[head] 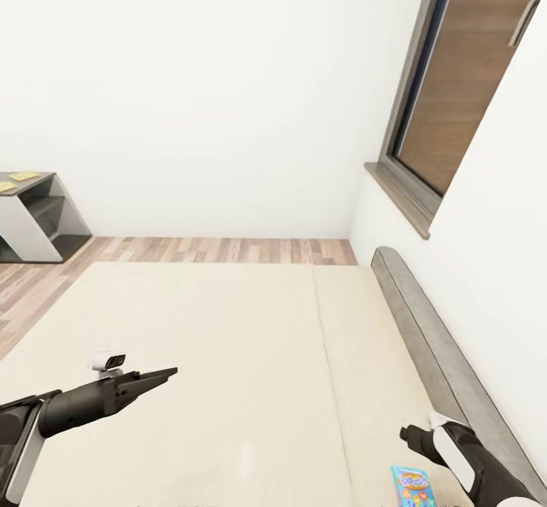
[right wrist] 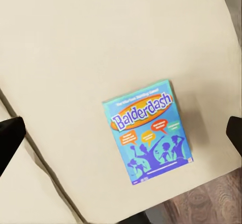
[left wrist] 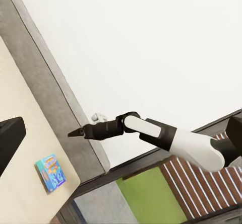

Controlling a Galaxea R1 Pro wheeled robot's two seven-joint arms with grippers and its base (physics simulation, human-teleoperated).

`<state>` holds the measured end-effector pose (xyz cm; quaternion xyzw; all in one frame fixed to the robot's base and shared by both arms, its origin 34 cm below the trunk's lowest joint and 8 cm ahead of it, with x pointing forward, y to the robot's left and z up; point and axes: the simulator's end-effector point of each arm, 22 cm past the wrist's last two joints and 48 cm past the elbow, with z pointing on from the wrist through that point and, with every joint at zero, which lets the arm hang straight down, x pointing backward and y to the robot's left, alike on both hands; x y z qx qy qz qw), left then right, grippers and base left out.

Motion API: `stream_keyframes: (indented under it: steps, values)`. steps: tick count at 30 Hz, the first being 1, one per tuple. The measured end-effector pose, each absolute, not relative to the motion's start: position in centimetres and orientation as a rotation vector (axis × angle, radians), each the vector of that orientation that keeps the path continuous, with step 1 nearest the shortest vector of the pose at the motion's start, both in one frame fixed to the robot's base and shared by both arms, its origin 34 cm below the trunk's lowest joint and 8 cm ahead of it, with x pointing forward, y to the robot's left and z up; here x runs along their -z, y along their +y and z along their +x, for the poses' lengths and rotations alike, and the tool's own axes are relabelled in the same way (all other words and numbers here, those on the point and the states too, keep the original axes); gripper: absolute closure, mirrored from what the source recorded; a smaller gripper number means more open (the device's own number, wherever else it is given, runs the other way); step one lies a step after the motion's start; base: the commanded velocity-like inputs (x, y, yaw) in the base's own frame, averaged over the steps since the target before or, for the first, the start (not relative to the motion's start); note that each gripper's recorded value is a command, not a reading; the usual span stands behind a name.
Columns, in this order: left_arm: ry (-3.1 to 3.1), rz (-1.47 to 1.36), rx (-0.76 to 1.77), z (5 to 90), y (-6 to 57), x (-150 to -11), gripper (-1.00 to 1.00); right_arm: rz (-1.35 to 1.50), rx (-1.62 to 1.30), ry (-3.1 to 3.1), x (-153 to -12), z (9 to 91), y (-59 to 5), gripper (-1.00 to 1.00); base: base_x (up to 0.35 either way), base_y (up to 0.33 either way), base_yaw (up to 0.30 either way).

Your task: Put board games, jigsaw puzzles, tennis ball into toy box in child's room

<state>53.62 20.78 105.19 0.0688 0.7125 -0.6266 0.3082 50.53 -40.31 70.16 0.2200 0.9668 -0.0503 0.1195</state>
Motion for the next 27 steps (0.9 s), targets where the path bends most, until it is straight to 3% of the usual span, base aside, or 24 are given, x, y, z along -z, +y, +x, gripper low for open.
stream_keyframes:
  steps: [20,27]
  values:
    - [1.909,0.156,1.668,53.8,20.8,-103.8,-1.00,0.648,0.165,2.856,-69.0,49.5,-41.0,-1.00,0.000,0.000,0.000]
    - [1.918,0.147,1.672,53.8,20.8,-103.3,-1.00,0.634,0.038,2.853,-68.5,50.0,-39.3,-1.00,0.000,0.000,0.000]
